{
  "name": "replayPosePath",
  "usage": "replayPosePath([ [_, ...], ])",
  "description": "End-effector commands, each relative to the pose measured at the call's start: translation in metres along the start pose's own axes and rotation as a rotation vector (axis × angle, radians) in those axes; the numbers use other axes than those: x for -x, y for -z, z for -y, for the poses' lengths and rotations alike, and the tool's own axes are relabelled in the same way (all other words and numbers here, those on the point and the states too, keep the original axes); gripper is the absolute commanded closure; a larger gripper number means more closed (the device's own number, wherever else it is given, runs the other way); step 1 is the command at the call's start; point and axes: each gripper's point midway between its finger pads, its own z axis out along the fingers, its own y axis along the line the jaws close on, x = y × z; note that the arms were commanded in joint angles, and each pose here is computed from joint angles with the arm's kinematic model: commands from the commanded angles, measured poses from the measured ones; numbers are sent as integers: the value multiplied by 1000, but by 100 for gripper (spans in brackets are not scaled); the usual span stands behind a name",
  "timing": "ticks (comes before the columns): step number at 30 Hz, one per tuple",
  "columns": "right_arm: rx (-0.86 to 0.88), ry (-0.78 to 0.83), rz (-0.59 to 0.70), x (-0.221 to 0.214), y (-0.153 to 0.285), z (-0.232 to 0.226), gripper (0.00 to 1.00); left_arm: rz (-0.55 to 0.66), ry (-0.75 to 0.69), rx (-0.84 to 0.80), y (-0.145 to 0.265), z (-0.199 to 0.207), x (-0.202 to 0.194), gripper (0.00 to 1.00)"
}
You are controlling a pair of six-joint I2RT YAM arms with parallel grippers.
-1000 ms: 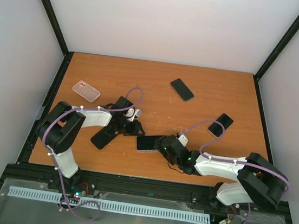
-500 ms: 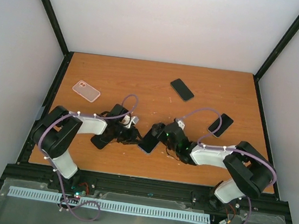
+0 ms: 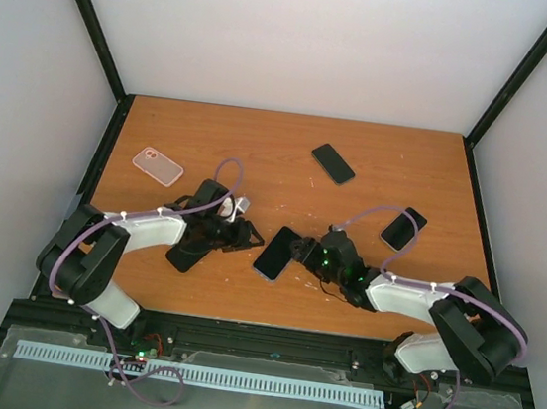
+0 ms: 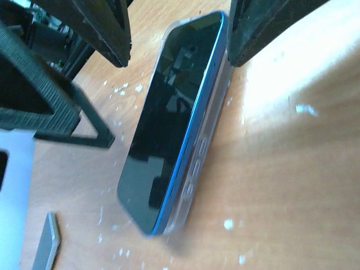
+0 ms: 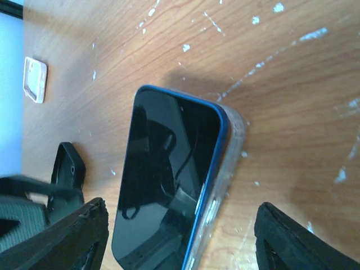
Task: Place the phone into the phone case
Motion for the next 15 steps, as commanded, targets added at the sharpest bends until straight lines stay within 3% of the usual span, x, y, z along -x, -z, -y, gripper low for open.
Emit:
replayPosePath([
  [1,-67,-30,-15,-11,8,14,32,36,-117,4,4,8,27,51],
  [5,-93,-49,-10,-11,0,15,35,-41,-135,-15,-13,1,24,52],
  [15,1,-73,-64,-25,-33,1,39,-95,-108,-73,-24,-7,6,69],
])
